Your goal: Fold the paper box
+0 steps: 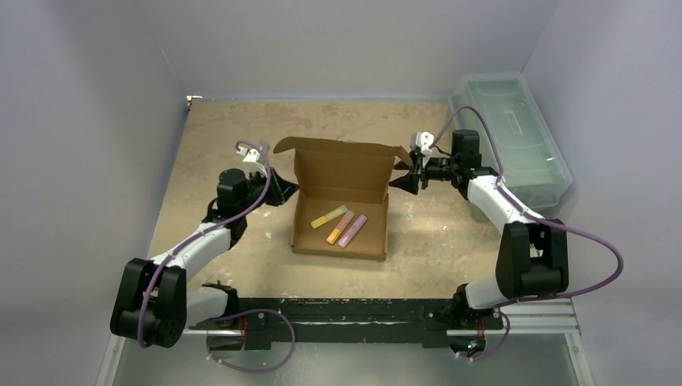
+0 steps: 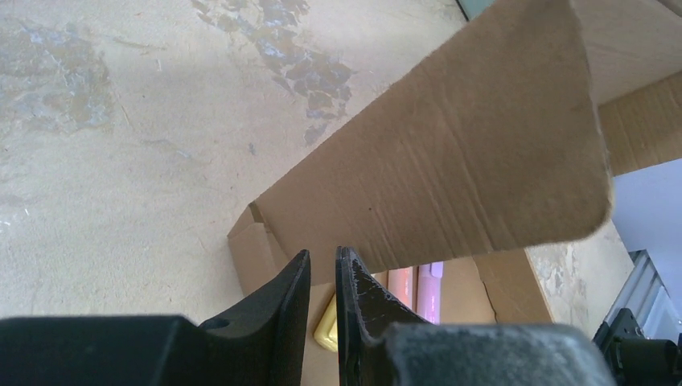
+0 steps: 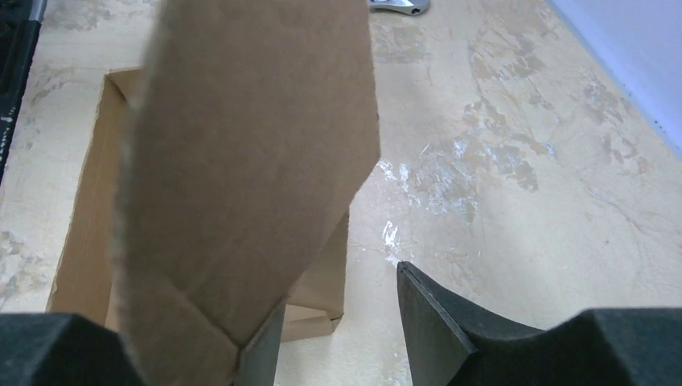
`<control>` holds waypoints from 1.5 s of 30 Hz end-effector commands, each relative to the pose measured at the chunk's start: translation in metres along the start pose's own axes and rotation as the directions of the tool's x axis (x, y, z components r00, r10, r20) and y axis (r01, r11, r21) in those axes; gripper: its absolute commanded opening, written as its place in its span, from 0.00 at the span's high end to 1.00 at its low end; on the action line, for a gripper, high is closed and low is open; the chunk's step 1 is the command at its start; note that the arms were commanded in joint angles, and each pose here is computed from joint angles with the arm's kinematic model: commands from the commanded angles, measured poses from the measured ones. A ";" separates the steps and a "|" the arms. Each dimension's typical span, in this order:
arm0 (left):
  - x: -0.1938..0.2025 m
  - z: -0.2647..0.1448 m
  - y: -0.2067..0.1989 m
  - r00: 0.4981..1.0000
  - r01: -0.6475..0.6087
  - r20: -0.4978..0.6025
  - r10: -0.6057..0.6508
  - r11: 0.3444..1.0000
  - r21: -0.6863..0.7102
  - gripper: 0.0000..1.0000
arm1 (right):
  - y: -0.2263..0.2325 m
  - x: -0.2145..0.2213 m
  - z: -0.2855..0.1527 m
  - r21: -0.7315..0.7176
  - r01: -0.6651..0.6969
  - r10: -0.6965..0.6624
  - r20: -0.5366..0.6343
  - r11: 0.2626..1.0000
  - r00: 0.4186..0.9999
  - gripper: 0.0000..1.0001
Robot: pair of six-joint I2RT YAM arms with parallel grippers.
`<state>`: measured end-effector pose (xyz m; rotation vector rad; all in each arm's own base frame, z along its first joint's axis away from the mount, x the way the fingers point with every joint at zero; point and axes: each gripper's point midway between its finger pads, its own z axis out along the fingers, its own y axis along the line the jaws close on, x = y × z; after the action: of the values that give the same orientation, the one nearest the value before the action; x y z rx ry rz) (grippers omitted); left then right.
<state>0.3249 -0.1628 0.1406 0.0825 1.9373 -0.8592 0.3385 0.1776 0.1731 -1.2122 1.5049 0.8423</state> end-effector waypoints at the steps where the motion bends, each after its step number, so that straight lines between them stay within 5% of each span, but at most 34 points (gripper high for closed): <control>1: -0.008 -0.004 -0.011 0.999 -0.003 0.043 0.001 0.999 0.049 0.83 | 0.006 -0.014 0.000 -0.029 0.087 -0.085 0.056 0.996 0.995 0.44; 20: 0.013 -0.015 -0.009 0.990 0.137 0.032 -0.138 0.990 0.029 0.84 | 0.043 0.029 -0.006 -0.199 0.316 -0.322 -0.001 0.928 0.947 0.41; 26: 0.021 -0.025 0.007 0.961 0.277 0.027 -0.275 0.955 -0.111 0.84 | 0.043 0.033 -0.009 -0.197 0.341 -0.353 -0.025 0.919 0.935 0.41; 36: 0.044 -0.056 0.031 0.883 0.430 0.006 -0.470 0.804 -0.411 0.86 | 0.043 0.039 -0.013 -0.192 0.366 -0.384 -0.065 0.911 0.921 0.41; 45: -0.031 -0.108 0.030 0.938 0.346 0.213 -0.274 0.783 -0.517 0.76 | 0.049 0.061 -0.041 -0.193 0.350 -0.385 -0.193 0.917 0.902 0.32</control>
<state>0.2690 -0.0969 0.1343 -0.6339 2.1564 -0.6190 0.2904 0.1557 0.1239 -1.6589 1.3023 0.6527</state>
